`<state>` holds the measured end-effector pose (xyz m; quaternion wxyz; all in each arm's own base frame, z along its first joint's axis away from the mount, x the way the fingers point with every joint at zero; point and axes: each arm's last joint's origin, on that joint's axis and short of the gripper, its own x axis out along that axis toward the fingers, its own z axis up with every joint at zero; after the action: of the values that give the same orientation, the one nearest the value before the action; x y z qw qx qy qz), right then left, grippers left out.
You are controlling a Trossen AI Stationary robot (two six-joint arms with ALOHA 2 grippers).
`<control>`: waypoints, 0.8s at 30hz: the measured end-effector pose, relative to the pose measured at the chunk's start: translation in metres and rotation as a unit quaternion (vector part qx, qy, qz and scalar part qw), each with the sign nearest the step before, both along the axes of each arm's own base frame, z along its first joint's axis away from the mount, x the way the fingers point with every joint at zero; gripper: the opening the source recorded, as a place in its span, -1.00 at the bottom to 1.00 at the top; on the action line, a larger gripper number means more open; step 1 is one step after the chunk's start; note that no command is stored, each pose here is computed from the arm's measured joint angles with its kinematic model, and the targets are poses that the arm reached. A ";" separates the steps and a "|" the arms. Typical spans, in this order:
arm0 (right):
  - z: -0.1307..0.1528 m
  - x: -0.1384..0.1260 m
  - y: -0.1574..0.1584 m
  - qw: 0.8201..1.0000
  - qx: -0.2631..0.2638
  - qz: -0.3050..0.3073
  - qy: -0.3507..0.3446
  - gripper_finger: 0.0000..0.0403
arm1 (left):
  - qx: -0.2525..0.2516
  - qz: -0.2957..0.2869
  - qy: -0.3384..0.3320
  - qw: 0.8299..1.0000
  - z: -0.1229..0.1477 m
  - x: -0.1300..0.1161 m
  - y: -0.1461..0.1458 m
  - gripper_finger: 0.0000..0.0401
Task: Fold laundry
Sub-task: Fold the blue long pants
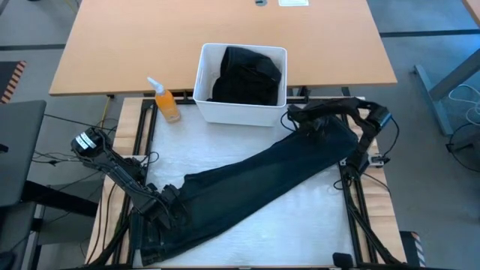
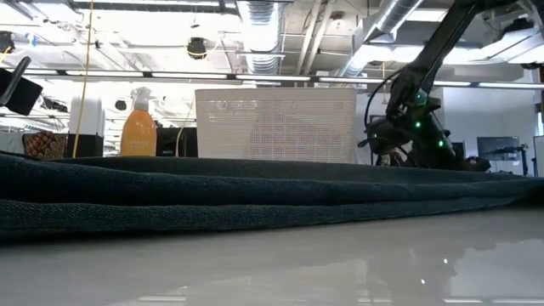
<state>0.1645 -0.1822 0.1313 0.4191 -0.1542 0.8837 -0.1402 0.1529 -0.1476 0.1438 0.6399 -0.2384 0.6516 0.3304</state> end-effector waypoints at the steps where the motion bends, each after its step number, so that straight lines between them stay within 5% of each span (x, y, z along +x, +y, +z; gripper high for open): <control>1: 0.005 0.000 0.002 1.000 -0.020 0.013 0.020 -0.91 | 0.000 0.000 0.000 1.000 0.000 0.000 0.000 -1.00; 6: 0.021 0.003 0.007 0.991 -0.100 0.055 0.068 -0.93 | 0.000 -0.006 0.001 1.000 0.000 0.000 0.000 -1.00; 12: 0.013 -0.003 0.002 0.999 -0.033 -0.001 0.001 -0.85 | -0.004 0.001 0.001 1.000 0.000 0.000 -0.001 -1.00; 24: -0.007 -0.006 -0.003 0.997 0.031 0.022 0.070 -0.08 | -0.008 0.005 0.004 1.000 0.000 0.000 -0.001 -1.00</control>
<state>0.1581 -0.1848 0.1240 0.3639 -0.1705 0.9110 -0.0925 0.1526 -0.1486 0.1438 0.6333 -0.2456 0.6558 0.3295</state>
